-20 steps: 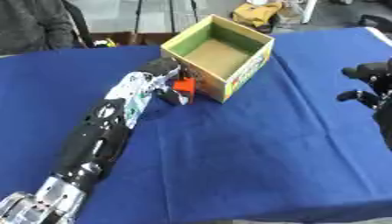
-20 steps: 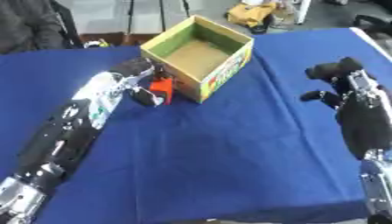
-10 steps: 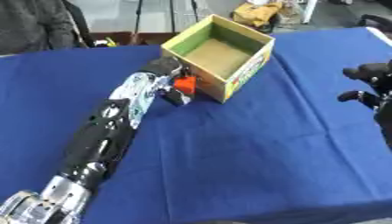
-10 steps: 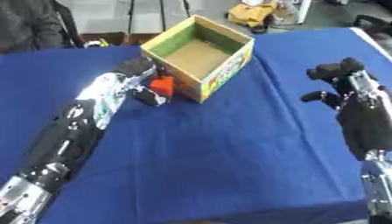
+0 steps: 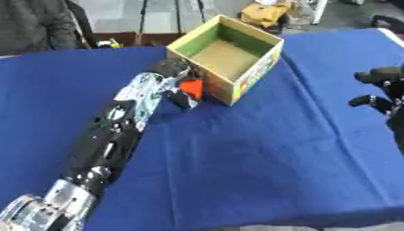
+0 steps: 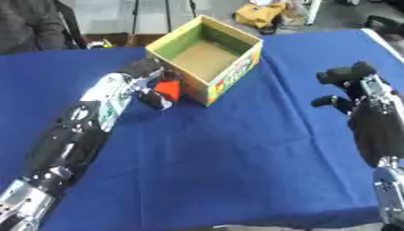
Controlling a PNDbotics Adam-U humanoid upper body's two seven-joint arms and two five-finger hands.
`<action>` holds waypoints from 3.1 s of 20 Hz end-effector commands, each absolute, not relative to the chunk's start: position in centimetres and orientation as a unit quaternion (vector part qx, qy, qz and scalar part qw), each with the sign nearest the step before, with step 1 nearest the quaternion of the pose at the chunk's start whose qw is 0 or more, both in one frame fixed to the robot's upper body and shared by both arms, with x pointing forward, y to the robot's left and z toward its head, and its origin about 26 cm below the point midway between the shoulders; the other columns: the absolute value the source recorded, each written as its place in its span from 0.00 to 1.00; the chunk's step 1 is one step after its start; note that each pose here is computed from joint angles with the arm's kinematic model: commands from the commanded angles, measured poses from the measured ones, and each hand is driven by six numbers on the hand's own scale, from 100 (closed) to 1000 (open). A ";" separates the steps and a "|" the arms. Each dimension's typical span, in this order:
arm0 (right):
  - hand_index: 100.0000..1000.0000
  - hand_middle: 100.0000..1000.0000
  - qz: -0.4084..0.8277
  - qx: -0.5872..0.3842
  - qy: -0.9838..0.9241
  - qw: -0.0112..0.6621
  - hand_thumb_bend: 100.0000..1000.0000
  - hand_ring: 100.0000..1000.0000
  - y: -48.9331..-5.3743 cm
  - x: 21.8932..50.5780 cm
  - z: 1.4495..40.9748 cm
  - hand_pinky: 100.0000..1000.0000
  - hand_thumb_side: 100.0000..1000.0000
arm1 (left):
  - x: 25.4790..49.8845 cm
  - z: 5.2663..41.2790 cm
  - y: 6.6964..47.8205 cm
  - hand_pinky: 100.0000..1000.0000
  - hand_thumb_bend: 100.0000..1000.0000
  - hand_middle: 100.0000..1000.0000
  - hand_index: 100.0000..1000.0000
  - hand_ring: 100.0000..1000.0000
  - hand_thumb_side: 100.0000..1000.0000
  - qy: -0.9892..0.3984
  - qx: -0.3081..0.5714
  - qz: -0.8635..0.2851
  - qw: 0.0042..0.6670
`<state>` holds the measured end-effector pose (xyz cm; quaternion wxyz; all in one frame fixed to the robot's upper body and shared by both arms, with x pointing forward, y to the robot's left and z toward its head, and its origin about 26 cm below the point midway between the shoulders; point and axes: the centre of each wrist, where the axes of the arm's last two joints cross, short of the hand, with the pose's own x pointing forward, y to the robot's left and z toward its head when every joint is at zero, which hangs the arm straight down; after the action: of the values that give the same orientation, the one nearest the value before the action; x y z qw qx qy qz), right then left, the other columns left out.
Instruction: Pick up objects on the table and place them in the box.
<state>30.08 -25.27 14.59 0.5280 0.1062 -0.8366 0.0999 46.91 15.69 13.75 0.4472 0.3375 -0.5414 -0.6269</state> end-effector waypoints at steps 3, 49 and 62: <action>0.63 0.55 0.104 0.107 -0.842 0.518 0.00 0.82 -25.3 30.0 15.2 0.51 0.69 | 47.1 16.2 15.4 0.71 0.64 0.65 0.77 0.72 0.17 -0.553 0.355 -0.624 0.423; 0.63 0.55 0.107 0.107 -0.842 0.519 0.00 0.82 -25.3 30.1 15.1 0.51 0.69 | 48.0 14.9 17.4 0.40 0.32 0.46 0.76 0.42 0.00 -0.472 0.325 -0.691 0.441; 0.63 0.55 0.106 0.105 -0.841 0.519 0.00 0.82 -25.3 30.1 15.1 0.51 0.69 | 47.6 18.4 17.7 0.23 0.24 0.31 0.68 0.28 0.00 -0.548 0.353 -0.631 0.420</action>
<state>30.09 -25.21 14.54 0.5278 0.1084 -0.8361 0.1027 47.46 17.01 15.84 0.4341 0.3316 -0.5300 -0.6486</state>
